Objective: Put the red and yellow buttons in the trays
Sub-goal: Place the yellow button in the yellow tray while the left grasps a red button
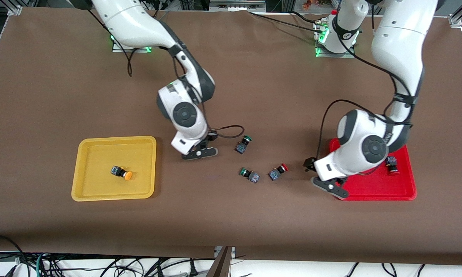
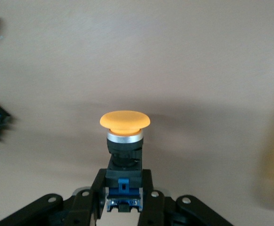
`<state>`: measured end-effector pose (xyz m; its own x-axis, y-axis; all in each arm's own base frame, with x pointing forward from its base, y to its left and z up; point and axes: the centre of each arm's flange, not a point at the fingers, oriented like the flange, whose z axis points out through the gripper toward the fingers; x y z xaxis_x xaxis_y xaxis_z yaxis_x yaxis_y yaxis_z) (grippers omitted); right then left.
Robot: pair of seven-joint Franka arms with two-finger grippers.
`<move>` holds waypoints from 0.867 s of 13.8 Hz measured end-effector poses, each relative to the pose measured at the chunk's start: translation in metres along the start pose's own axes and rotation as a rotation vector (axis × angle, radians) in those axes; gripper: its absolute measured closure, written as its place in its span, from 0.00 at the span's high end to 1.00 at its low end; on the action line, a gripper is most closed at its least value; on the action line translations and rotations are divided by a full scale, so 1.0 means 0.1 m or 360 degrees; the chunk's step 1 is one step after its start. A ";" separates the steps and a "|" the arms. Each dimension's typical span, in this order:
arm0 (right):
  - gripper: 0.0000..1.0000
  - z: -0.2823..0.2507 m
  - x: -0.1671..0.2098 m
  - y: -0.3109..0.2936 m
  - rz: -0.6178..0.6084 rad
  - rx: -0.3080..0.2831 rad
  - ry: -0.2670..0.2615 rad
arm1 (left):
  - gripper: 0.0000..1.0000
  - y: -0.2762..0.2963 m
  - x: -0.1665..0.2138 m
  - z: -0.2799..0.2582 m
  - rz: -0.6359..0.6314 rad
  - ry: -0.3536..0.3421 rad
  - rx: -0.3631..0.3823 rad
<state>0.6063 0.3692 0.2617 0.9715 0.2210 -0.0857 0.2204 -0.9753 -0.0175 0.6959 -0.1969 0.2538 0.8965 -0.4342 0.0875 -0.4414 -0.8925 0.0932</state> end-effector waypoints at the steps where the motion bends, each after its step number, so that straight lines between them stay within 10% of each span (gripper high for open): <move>1: 0.33 -0.14 0.07 0.34 -0.0054 0.0001 -0.0014 | 1.00 0.14 0.05 0.09 0.0031 0.0032 0.0002; 6: 0.33 -0.22 0.25 2.20 -0.0213 0.0031 -0.0072 | 1.00 0.69 0.13 0.47 0.0152 0.0078 -0.0006; 12: 0.33 0.29 0.24 2.38 -0.0126 0.0045 -0.0168 | 1.00 1.09 0.13 0.71 0.0239 0.0077 -0.0014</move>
<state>0.6798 0.1420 0.2267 0.9361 0.2976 -0.1872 0.2922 -0.9547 -0.0566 0.6620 -0.3087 0.1951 0.8176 -0.5562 0.1489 -0.5710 -0.8167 0.0842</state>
